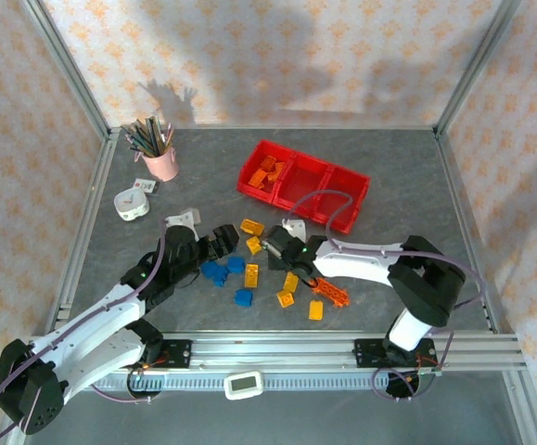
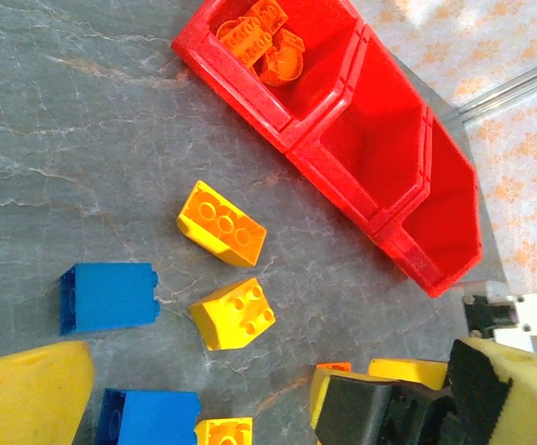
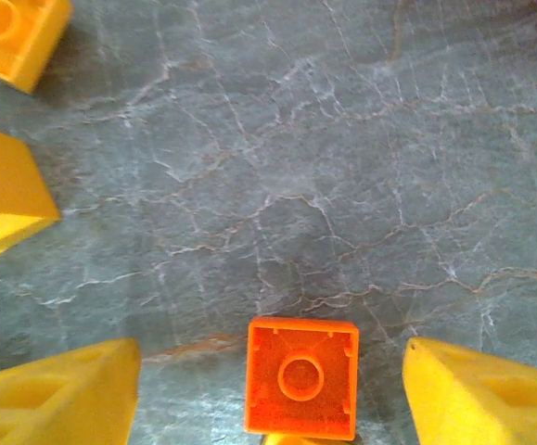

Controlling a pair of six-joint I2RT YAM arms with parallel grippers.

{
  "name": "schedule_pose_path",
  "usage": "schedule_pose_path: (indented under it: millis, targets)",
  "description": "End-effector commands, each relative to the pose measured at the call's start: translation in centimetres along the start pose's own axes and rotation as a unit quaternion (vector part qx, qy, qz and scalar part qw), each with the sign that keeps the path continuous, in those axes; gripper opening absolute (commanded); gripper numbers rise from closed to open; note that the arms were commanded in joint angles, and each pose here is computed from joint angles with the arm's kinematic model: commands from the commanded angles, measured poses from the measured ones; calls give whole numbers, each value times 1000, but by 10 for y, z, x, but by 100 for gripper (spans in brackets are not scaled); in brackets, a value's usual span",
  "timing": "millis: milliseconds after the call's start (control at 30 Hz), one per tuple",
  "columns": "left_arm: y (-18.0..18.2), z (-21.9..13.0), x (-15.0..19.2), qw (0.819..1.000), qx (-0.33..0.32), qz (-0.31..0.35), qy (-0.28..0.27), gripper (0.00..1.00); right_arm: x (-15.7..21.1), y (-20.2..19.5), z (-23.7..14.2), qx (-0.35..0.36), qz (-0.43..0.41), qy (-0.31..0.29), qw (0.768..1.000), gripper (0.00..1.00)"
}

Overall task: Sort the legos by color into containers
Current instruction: Pick up the lego from the center of the table.

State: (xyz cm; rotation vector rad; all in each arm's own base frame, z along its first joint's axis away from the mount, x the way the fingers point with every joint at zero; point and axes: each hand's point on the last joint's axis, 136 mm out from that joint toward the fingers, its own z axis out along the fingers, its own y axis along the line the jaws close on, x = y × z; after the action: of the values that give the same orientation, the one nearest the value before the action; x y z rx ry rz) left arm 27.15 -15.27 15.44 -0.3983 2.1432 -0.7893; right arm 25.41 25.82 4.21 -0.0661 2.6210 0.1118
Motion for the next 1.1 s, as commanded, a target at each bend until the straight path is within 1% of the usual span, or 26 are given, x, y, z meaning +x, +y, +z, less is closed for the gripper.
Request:
schedule_pose_path:
  millis: [0, 367, 467, 600, 700, 800, 933, 1067]
  targets:
    - [-3, 0, -4, 1000, 7, -4, -16, 99, 5, -17, 8, 43, -6, -4, 999, 71]
    - [-3, 2, -4, 1000, 7, -4, -15, 99, 12, -19, 21, 58, -20, 5, 998, 49]
    - [-5, 3, -4, 1000, 10, -5, -14, 99, 13, -18, 23, 58, -22, 6, 998, 41]
    - [-6, 4, -4, 1000, 11, -4, -13, 99, 9, -17, 21, 55, -23, 0, 998, 34]
    - [-7, 3, -5, 1000, 12, -4, -15, 99, 1, -12, 14, 44, -23, -9, 999, 32]
    - [-9, 1, -8, 1000, 14, -2, -18, 99, -14, -7, 2, 39, -23, -26, 999, 32]
    - [-13, -3, -18, 999, 10, 5, -33, 99, -42, 0, -15, 28, -18, -55, 998, 33]
    - [-16, -8, -31, 999, 1, 10, -52, 99, -74, 3, -20, 22, -8, -78, 997, 33]
